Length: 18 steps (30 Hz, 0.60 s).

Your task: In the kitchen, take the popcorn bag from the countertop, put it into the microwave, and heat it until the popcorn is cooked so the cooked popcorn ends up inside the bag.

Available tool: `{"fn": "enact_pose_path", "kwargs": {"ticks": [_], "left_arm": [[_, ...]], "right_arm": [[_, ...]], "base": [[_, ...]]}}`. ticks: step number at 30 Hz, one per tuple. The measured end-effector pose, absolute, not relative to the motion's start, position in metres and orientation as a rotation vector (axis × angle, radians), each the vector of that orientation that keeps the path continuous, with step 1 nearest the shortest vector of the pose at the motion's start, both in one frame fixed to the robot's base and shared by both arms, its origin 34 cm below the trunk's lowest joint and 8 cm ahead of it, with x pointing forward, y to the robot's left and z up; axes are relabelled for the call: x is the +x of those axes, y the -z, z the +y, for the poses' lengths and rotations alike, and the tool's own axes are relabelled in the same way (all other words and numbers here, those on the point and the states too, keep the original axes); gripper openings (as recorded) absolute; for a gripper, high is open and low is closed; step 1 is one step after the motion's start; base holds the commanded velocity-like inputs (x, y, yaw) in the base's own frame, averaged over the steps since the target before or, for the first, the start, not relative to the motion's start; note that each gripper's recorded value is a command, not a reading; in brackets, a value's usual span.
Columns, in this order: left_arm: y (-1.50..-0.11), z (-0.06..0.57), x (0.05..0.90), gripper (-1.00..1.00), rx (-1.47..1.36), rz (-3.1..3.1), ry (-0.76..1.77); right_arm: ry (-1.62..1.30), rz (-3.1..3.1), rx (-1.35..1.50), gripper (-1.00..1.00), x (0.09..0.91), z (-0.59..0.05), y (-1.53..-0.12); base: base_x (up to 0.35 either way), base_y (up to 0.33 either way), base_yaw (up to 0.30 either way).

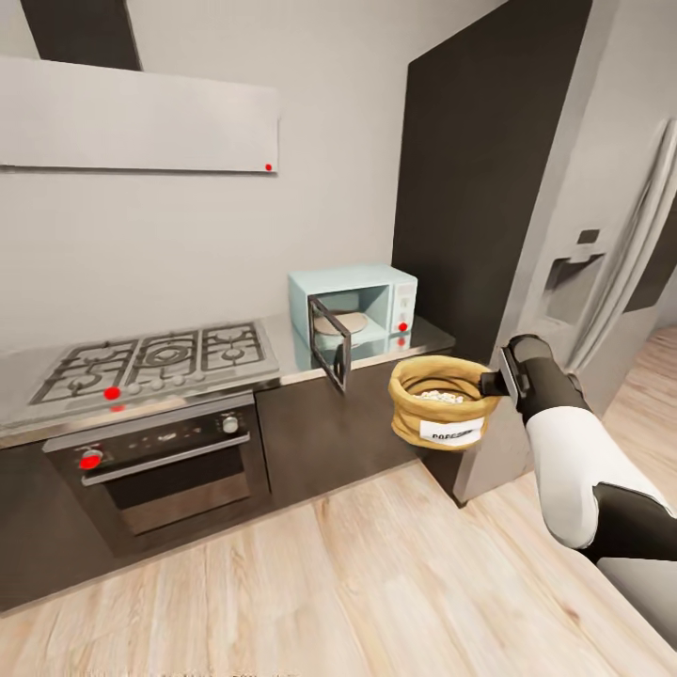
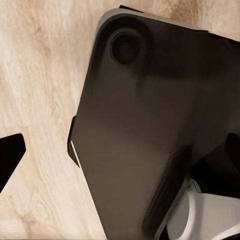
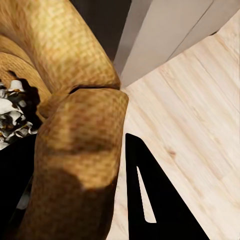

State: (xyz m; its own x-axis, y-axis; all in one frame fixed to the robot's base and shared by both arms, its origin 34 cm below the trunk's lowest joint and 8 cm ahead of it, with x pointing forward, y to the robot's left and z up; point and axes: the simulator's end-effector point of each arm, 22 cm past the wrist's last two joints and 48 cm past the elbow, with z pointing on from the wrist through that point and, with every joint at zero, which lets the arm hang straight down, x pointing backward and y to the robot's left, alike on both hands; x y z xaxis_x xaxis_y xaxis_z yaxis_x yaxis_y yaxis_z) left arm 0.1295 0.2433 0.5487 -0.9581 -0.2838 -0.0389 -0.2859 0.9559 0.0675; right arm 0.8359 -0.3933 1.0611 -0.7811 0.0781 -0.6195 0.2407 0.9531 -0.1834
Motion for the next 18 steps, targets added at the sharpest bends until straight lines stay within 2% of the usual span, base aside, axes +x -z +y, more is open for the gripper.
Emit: {"fn": "enact_pose_path", "kwargs": {"ticks": [5,18], "left_arm": [[-0.5487,0.2428,0.1298,1.00,-0.449,3.077,-0.112],[-0.5487,0.2434,0.1314,1.00,-0.452,3.073,-0.115]], "right_arm": [[0.338,2.458,0.223,-1.00,0.8357,-0.3940,-1.0612],[0.322,2.475,0.220,-1.00,0.8345,-0.3907,-1.0547]], "base": [[0.000,0.000,0.225],[0.002,0.000,0.009]]}}
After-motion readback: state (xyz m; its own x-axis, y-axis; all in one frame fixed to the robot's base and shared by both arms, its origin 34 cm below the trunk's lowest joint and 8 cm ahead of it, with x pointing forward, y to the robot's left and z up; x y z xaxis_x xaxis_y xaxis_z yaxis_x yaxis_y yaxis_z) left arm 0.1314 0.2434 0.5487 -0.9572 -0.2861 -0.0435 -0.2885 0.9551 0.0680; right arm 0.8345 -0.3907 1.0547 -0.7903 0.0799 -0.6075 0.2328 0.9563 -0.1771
